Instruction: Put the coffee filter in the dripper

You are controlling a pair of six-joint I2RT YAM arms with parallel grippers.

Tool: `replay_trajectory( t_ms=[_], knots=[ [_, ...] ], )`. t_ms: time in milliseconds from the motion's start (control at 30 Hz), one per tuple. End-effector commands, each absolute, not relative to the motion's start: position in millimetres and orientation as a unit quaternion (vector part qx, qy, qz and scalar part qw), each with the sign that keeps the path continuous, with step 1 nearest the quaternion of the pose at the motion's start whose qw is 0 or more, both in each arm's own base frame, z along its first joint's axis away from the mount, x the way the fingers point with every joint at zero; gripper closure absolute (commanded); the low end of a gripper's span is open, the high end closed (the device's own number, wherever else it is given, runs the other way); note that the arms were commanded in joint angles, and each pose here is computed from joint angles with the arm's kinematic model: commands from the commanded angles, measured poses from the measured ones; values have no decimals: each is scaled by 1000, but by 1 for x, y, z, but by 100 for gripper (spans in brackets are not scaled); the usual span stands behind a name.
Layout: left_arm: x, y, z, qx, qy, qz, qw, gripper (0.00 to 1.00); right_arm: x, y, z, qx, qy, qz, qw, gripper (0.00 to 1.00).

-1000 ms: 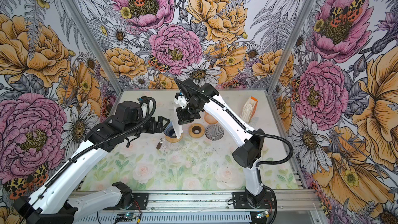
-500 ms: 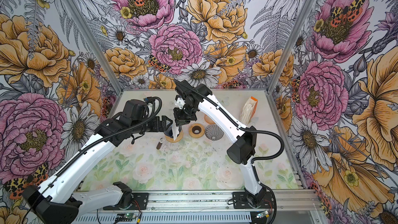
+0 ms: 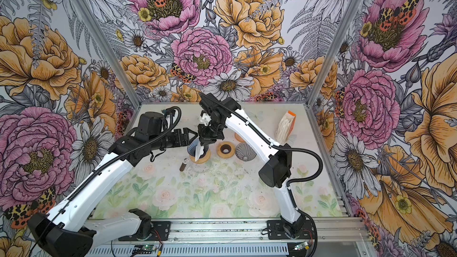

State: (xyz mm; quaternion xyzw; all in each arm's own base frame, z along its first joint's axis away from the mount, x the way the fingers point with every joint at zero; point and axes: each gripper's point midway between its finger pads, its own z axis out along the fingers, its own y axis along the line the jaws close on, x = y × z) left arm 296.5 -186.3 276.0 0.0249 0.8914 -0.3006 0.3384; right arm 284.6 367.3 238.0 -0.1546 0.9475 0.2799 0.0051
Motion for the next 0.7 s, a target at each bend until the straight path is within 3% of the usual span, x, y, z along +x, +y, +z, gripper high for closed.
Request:
replay_trajectory(
  t_ms=[0,333,667],
  knots=[
    [298,-193,274,32,887,-320,331,17,289,375,247,-158,942,296,21,98],
    [296,-197,263,38,893,-316,317,20,296,378,244,-154,941,300,27,84],
    [298,-190,249,30,903,-296,311,24,304,375,239,-146,946,287,37,79]
  ],
)
